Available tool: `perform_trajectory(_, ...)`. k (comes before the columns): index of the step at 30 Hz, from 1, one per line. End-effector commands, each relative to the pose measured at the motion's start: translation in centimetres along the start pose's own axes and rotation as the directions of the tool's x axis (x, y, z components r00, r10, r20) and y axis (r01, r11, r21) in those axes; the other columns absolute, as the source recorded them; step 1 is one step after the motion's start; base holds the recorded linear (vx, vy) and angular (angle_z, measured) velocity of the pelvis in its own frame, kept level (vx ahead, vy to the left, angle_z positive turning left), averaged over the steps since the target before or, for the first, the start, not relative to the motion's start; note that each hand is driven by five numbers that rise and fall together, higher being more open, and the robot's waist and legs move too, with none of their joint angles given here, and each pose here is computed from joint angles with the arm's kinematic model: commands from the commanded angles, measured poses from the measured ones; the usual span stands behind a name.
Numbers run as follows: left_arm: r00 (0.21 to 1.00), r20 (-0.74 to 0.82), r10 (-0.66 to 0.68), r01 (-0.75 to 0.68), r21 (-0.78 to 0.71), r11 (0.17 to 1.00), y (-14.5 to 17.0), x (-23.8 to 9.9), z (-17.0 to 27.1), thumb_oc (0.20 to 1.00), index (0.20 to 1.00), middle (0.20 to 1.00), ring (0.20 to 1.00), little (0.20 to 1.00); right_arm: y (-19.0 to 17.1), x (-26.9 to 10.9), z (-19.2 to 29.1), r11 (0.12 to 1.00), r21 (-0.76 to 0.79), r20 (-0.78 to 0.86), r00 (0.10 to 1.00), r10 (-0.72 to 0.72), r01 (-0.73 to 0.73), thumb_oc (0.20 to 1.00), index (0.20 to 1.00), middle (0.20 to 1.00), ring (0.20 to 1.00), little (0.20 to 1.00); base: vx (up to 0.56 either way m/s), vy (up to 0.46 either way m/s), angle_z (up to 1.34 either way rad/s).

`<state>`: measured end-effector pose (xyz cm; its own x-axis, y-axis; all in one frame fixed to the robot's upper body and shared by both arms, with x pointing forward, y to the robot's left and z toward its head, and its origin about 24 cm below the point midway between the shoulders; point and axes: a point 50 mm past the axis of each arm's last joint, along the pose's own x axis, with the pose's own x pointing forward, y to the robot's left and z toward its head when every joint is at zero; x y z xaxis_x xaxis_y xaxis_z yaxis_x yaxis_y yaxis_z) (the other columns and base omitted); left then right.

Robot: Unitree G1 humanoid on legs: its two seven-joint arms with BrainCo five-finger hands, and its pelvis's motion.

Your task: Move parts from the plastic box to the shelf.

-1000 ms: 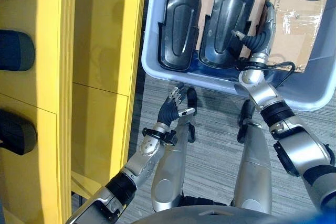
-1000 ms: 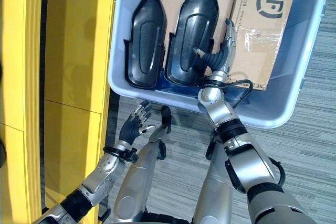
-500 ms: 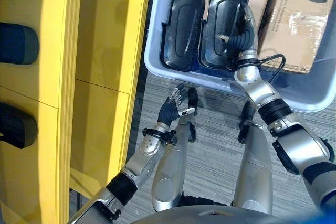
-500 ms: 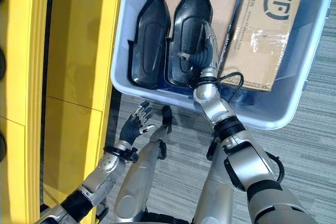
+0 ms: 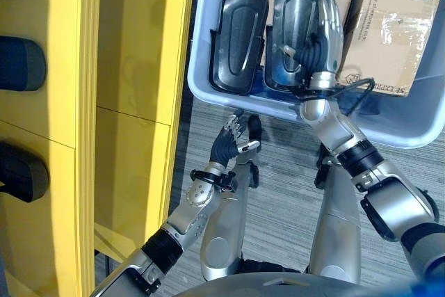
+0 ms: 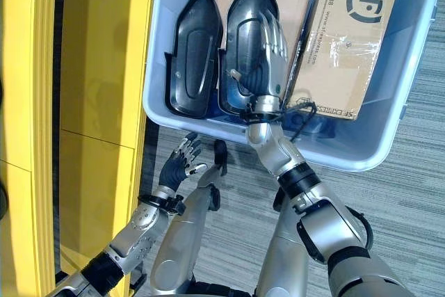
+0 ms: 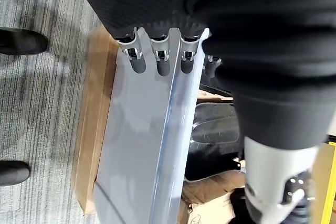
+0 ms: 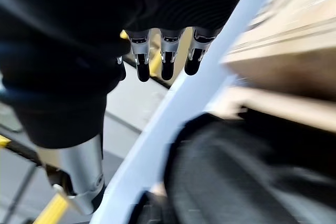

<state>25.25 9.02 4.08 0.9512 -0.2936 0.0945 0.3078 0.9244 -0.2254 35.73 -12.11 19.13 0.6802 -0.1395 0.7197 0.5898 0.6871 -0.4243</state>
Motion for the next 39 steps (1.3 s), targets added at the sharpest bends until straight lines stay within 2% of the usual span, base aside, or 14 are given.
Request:
perform_trajectory(1,0.992,0.109,-0.056,0.056,-0.004,0.998,-1.3,0.1,1.6,1.000,1.000,1.000,1.000,1.000,-1.5,2.3,3.4,0.985,0.126,0.113,0.985,-0.130,0.116,1.000,1.000,1.000,1.000,1.000,0.00,-0.001,-0.03)
perform_trajectory(9,0.993,0.115,-0.040,0.042,-0.011,0.999,-1.3,0.3,1.6,1.000,1.000,1.000,1.000,1.000,-0.4,0.9,1.0,0.964,0.258,-0.091,0.995,-0.050,0.072,1.000,1.000,1.000,1.000,1.000,0.00,0.000,0.00)
perform_trajectory(14,0.993,0.110,-0.044,0.045,-0.002,0.999,-1.2,0.5,1.6,1.000,1.000,1.000,1.000,1.000,-0.2,0.5,0.0,0.955,0.284,-0.136,0.990,-0.046,0.083,1.000,1.000,1.000,1.000,1.000,0.00,0.000,0.00)
perform_trajectory(21,0.993,0.103,-0.054,0.054,0.010,0.999,-1.2,0.7,1.8,1.000,1.000,1.000,1.000,1.000,0.8,0.3,-1.1,0.946,0.324,-0.232,0.970,0.075,0.005,1.000,1.000,1.000,1.000,1.000,0.00,0.000,0.00)
perform_trajectory(25,0.994,0.096,-0.061,0.060,0.012,0.998,-1.1,0.9,1.9,1.000,1.000,1.000,1.000,1.000,0.8,0.2,-2.3,0.938,0.345,-0.314,0.947,0.071,0.044,1.000,1.000,1.000,1.000,1.000,0.00,0.000,0.00)
perform_trajectory(34,0.993,0.093,-0.068,0.067,0.015,0.998,-1.0,1.0,2.1,1.000,1.000,1.000,1.000,1.000,0.9,0.2,-4.1,0.948,0.318,-0.395,0.912,0.109,0.025,1.000,1.000,1.000,1.000,1.000,0.00,0.000,0.00)
perform_trajectory(39,0.993,0.089,-0.073,0.072,0.022,0.997,-1.1,1.1,2.2,1.000,1.000,1.000,1.000,1.000,0.9,0.0,-5.5,0.936,0.342,-0.496,0.861,0.108,0.080,1.000,1.000,1.000,1.000,1.000,0.00,0.000,0.00)
